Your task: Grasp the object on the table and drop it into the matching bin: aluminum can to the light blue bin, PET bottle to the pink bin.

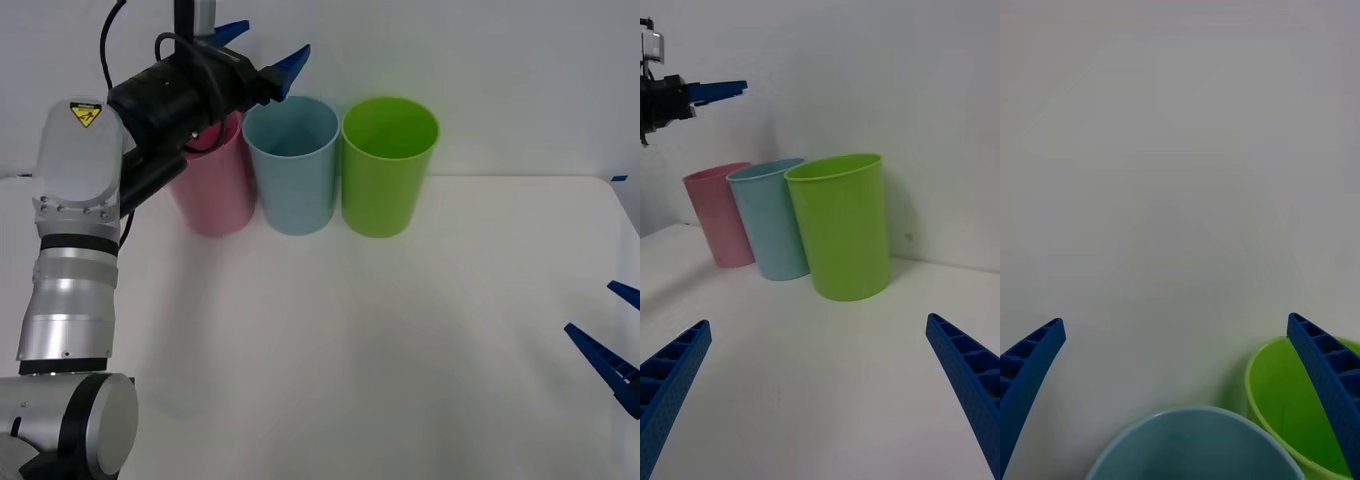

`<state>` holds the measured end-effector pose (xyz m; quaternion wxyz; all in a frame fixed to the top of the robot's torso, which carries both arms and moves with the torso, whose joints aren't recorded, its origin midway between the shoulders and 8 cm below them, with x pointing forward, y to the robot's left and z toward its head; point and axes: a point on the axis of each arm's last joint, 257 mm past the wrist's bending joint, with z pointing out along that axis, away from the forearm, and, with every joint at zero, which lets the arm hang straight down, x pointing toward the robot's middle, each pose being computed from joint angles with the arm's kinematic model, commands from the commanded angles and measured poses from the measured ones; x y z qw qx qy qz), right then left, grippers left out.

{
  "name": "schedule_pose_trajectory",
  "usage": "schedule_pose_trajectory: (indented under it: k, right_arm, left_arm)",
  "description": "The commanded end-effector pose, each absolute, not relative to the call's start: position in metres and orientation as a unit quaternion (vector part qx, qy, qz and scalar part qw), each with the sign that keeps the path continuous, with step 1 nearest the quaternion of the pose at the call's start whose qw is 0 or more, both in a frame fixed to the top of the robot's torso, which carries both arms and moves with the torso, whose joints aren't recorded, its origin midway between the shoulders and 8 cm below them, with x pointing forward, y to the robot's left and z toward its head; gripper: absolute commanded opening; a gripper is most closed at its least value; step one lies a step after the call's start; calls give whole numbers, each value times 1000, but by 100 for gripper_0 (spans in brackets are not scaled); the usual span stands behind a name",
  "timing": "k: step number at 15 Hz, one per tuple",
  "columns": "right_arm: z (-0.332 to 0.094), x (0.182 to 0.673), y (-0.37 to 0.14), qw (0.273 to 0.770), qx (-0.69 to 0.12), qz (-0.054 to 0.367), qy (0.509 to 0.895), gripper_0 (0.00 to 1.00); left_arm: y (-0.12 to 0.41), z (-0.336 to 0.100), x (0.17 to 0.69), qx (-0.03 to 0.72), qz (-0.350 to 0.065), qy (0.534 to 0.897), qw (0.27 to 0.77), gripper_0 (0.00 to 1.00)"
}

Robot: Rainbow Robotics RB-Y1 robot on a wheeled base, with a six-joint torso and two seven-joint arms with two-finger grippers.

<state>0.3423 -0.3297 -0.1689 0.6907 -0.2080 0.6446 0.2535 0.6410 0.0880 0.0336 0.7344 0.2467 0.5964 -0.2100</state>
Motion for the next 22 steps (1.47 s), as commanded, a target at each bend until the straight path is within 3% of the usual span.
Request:
schedule_pose_trajectory:
  k: [1,5,10,17,22]
  right_arm:
    - [-169,342,-330,691,-208,253,645,100]
    - [-169,342,-330,691,-208,253,645,100]
    - [-169,342,-330,691,-208,253,645,100]
    - [-169,342,-330,691,-208,253,645,100]
    - [-169,342,-330,691,-208,253,645,100]
  left_arm:
    - [109,30,622,242,-231,585,739,100]
    - [154,12,576,217,-254,572,749,100]
    - [224,-12,506,193,-246,574,757,100]
    - [316,-74,423,220,-186,620,730,100]
    - [366,-122,359,265,-180,664,675,100]
